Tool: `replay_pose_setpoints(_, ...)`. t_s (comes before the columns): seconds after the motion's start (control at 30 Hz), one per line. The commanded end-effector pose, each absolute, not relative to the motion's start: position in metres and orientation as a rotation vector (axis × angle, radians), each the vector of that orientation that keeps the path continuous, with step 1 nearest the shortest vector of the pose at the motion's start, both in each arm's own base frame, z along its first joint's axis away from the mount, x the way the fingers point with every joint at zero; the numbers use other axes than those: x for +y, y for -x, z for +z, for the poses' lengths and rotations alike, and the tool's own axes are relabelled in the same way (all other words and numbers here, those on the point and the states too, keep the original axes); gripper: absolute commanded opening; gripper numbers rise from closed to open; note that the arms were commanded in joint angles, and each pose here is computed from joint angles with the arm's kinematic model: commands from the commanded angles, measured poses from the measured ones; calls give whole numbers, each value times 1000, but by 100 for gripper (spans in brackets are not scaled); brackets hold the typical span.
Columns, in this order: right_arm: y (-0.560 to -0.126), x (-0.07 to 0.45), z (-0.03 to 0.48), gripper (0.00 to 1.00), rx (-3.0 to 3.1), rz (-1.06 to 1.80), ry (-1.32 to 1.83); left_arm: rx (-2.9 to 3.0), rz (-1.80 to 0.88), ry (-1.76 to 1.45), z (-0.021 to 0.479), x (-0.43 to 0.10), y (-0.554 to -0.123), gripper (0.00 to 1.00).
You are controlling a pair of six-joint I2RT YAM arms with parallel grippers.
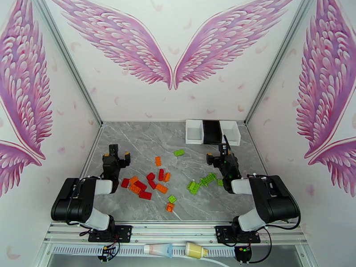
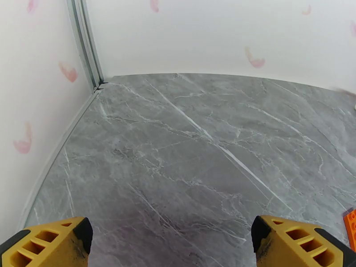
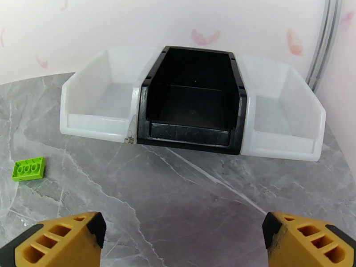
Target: Sort the legos into containers by color
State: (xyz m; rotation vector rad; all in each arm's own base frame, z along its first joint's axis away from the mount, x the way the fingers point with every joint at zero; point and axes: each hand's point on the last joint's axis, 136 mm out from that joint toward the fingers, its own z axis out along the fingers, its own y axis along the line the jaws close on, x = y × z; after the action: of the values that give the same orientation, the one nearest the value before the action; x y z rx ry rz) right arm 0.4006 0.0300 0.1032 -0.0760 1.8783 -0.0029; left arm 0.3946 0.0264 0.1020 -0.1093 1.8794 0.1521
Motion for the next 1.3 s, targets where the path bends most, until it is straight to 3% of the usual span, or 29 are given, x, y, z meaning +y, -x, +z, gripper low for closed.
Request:
replay_pose_setpoints(0.0,-404,30,108,99,1854,6,81,1842,141,106,114,25,-401,99)
replay_pose_setpoints(0.83,-404,30,108,99,1858,14,81,1840,139,103,114,24,-401,99)
replay_pose_setpoints(1.07,-401,36,116,99,1839,31,119,1866,75,-48,130,-2,-402,99)
replay_pose_setpoints(1.27,-397,37,138,99,1876,44,112,1866,-1,-353,155,-58,-395,99)
